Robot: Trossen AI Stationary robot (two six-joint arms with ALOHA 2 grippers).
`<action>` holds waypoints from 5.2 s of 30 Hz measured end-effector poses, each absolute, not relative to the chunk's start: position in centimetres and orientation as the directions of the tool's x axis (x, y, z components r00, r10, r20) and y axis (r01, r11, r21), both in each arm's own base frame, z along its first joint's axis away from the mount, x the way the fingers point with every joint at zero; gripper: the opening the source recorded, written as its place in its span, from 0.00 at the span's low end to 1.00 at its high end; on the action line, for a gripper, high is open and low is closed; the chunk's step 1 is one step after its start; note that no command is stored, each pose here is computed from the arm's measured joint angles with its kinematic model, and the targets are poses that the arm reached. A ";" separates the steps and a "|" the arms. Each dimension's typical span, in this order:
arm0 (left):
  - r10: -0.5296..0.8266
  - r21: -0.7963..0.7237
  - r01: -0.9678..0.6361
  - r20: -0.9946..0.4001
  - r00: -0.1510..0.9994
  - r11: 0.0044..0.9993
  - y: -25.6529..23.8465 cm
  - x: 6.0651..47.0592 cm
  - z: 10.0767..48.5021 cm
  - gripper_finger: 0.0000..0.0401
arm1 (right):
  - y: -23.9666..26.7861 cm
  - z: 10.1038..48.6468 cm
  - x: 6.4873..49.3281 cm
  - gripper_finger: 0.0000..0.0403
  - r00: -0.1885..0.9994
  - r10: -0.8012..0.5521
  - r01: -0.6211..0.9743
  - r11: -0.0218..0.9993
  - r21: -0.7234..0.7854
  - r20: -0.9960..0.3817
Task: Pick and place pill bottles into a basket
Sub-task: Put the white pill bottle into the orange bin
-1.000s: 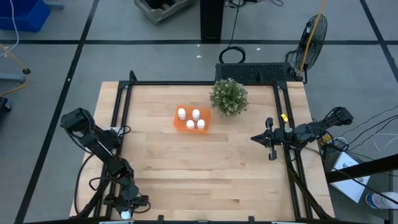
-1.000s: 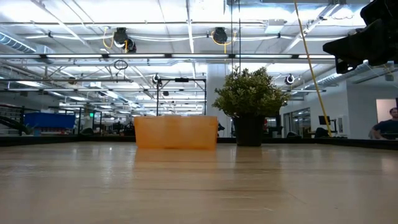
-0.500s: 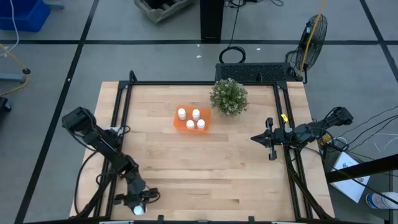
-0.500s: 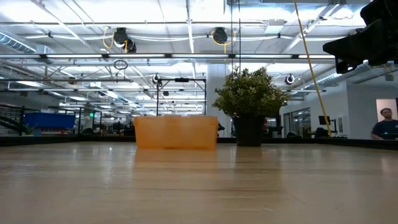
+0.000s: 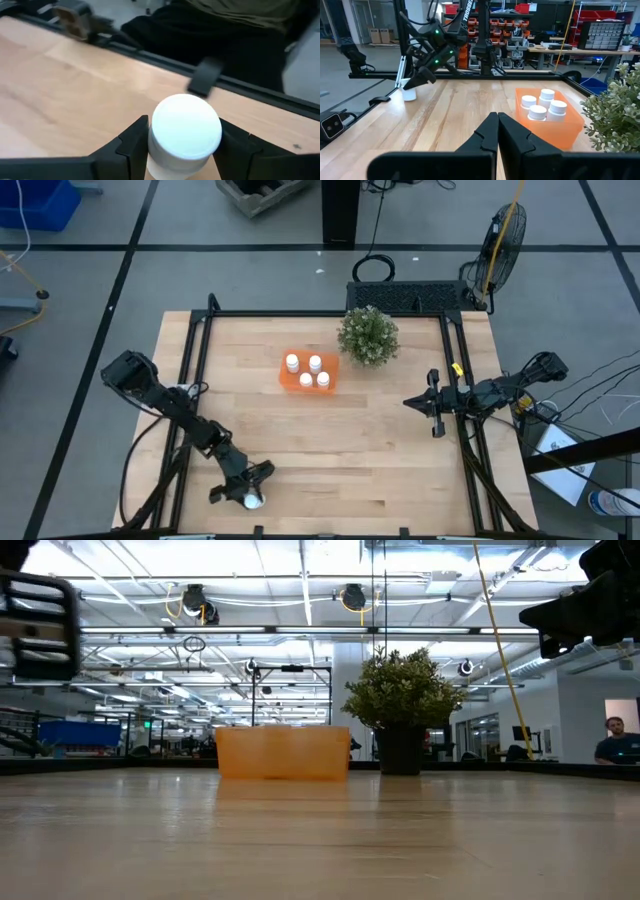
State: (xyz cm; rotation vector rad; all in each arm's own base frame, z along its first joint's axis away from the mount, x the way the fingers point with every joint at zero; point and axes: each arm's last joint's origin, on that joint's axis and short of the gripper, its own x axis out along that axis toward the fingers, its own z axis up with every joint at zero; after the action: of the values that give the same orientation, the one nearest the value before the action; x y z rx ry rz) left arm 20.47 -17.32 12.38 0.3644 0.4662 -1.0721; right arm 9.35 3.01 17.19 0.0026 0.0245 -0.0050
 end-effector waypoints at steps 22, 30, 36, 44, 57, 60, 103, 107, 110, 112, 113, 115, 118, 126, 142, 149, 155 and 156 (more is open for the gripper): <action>-0.594 -0.078 0.633 -0.449 0.668 0.771 -12.8 24.3 13.4 0.51 | 3.0 17.2 9.3 0.00 1.000 -0.005 0.005 1.000 0.002 -0.024; -0.484 0.023 0.538 -0.406 0.775 0.842 -12.3 24.9 13.9 0.44 | 3.0 17.2 9.3 0.00 1.000 -0.005 0.006 1.000 0.002 -0.024; -0.399 0.056 0.452 -0.386 0.832 0.890 -12.0 25.1 14.1 0.52 | 3.0 17.2 9.4 0.00 1.000 -0.005 0.006 1.000 0.002 -0.025; -0.262 0.100 0.320 -0.376 0.889 0.942 -11.6 25.3 14.1 0.46 | 3.0 17.2 9.3 0.00 1.000 -0.005 0.005 1.000 0.002 -0.024; -0.263 0.187 0.332 -0.318 0.911 0.925 -12.1 25.3 14.8 0.02 | 3.0 17.2 9.3 0.00 1.000 -0.005 0.005 1.000 0.002 -0.024; -0.263 0.166 0.328 -0.320 0.910 0.930 -12.0 25.3 14.8 0.07 | 3.0 17.2 9.3 0.00 1.000 -0.005 0.005 1.000 0.002 -0.025; -0.236 -0.228 0.103 -0.701 0.672 0.968 -21.2 30.8 10.3 0.96 | 3.0 17.2 9.4 0.00 1.000 -0.005 0.005 1.000 0.005 -0.020; -0.197 -0.165 0.110 -0.743 0.639 0.980 -21.9 31.5 9.9 0.95 | 3.0 17.2 9.4 0.00 1.000 -0.005 0.005 1.000 0.005 -0.019; -0.190 -0.108 0.164 -0.739 0.646 0.981 -22.1 31.8 10.4 0.92 | 3.0 17.2 9.4 0.00 1.000 -0.005 0.005 1.000 0.005 -0.019; -0.192 -0.062 0.224 -0.757 0.625 0.973 -22.1 31.8 11.0 0.90 | 3.0 17.2 9.4 0.00 1.000 -0.005 0.006 1.000 0.005 -0.019; -0.183 -0.034 0.248 -0.772 0.609 0.968 -22.1 31.7 11.2 0.88 | 3.0 17.2 9.4 0.00 1.000 -0.005 0.005 1.000 0.005 -0.019; -0.147 0.016 0.259 -0.790 0.595 0.966 -21.9 31.4 11.7 0.86 | 3.0 17.2 9.4 0.00 1.000 -0.005 0.005 1.000 0.005 -0.019; -0.119 0.025 0.232 -0.802 0.585 0.972 -21.6 31.1 12.2 0.84 | 3.0 17.2 9.4 0.00 1.000 -0.005 0.005 1.000 0.005 -0.020; -0.132 0.112 0.352 -0.789 0.600 0.929 -23.0 30.1 12.6 0.84 | 3.0 17.2 9.4 0.00 1.000 -0.005 0.006 1.000 0.005 -0.020; -0.234 0.121 0.487 -0.762 0.604 0.865 -22.6 32.0 14.2 0.82 | 3.0 17.2 9.4 0.00 1.000 -0.005 0.005 1.000 0.005 -0.019; -0.298 0.126 0.506 -0.678 0.672 0.854 -23.3 32.7 15.0 0.82 | 3.0 17.2 9.4 0.00 1.000 -0.005 0.005 1.000 0.005 -0.019; -0.326 0.114 0.537 -0.684 0.653 0.836 -23.5 32.9 14.0 0.79 | 3.0 17.2 9.4 0.00 1.000 -0.005 0.005 1.000 0.004 -0.020; -0.324 0.117 0.537 -0.685 0.652 0.835 -23.5 33.0 13.6 0.79 | 3.0 17.2 9.4 0.00 1.000 -0.005 0.005 1.000 0.005 -0.020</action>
State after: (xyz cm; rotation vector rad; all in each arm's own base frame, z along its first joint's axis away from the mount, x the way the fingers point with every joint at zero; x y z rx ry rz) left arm 33.04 -23.52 13.64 0.3245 0.7059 -0.4982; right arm 9.36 3.02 17.23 0.0046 0.0200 -0.0053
